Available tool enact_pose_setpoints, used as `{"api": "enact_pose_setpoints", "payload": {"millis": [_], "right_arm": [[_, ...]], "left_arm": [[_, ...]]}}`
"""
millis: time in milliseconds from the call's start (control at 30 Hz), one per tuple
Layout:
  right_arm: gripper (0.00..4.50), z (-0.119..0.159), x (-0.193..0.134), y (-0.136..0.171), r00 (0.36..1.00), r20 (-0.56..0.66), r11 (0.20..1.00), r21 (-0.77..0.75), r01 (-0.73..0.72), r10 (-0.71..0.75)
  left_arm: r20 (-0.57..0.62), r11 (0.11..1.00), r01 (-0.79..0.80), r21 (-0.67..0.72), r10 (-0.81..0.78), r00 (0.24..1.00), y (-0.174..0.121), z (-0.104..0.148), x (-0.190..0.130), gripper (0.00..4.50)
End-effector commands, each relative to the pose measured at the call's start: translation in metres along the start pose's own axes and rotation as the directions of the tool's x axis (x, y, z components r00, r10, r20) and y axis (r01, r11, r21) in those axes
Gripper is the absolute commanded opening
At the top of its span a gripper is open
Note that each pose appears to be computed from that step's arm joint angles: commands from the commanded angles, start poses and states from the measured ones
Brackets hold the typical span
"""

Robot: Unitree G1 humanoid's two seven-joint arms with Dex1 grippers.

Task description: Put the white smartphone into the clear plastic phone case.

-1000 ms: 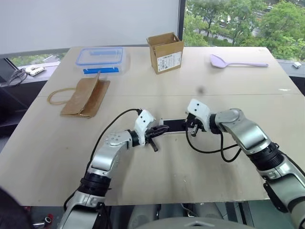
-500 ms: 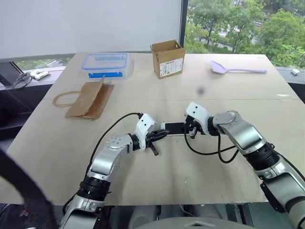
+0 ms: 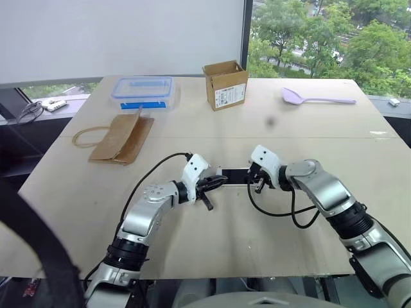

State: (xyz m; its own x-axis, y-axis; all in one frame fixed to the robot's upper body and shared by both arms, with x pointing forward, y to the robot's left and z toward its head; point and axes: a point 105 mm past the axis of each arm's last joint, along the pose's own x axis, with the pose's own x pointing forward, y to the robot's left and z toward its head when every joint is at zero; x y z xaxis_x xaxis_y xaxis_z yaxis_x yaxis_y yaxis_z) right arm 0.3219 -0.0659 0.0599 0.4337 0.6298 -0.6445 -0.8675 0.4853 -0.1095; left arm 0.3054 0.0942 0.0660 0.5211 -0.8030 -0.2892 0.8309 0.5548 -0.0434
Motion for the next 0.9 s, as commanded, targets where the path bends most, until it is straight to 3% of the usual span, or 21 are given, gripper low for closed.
{"api": "enact_pose_setpoints", "payload": {"millis": [33,100,200,367,467,533,600,633,667,767,900], "right_arm": [[0.03,-0.120,0.014,0.037,0.922,-0.369,0.974,0.223,-0.034,0.117],[0.03,-0.116,0.014,0.032,0.938,-0.336,0.978,0.209,-0.009,0.081],[0.03,-0.083,0.010,0.016,0.981,-0.192,0.976,0.211,0.054,-0.013],[0.03,-0.036,-0.010,0.000,0.991,0.020,0.975,0.182,0.126,-0.132],[0.03,0.013,-0.037,0.000,0.946,0.273,0.985,0.066,0.161,-0.174],[0.03,0.033,-0.059,-0.003,0.891,0.403,0.978,0.083,0.189,-0.206],[0.59,0.041,-0.077,-0.007,0.841,0.479,0.967,0.096,0.234,-0.251],[0.62,0.037,-0.084,-0.006,0.835,0.486,0.965,0.092,0.247,-0.260],[1.16,0.031,-0.093,-0.005,0.828,0.487,0.959,0.095,0.267,-0.279],[1.90,0.016,-0.111,-0.003,0.818,0.486,0.950,0.112,0.293,-0.309],[3.91,0.000,-0.136,0.002,0.817,0.487,0.950,0.115,0.290,-0.309]], "left_arm": [[0.021,0.999,0.011,0.035,-0.012,1.000,-0.001,0.009,0.002,0.05],[0.021,0.999,0.013,0.037,-0.013,1.000,-0.001,0.010,0.003,0.05],[0.017,0.999,0.013,0.042,-0.014,1.000,0.001,0.009,0.002,0.05],[0.024,0.999,-0.001,0.050,0.000,1.000,0.004,0.010,0.001,0.05],[0.153,0.997,-0.033,0.064,0.023,0.988,0.008,0.031,-0.003,0.05],[0.260,0.999,-0.032,0.032,0.022,0.965,0.008,0.049,-0.011,0.05],[0.316,0.997,-0.075,0.029,0.062,0.947,0.014,0.059,-0.020,0.00],[0.323,0.998,-0.069,0.007,0.063,0.944,0.013,0.060,-0.023,0.43],[0.330,0.997,-0.075,0.005,0.069,0.941,0.013,0.062,-0.028,0.75],[0.338,0.998,-0.065,0.000,0.062,0.939,0.006,0.063,-0.041,1.62],[0.296,0.999,-0.036,-0.005,0.036,0.955,-0.007,0.053,-0.062,3.61]]}}
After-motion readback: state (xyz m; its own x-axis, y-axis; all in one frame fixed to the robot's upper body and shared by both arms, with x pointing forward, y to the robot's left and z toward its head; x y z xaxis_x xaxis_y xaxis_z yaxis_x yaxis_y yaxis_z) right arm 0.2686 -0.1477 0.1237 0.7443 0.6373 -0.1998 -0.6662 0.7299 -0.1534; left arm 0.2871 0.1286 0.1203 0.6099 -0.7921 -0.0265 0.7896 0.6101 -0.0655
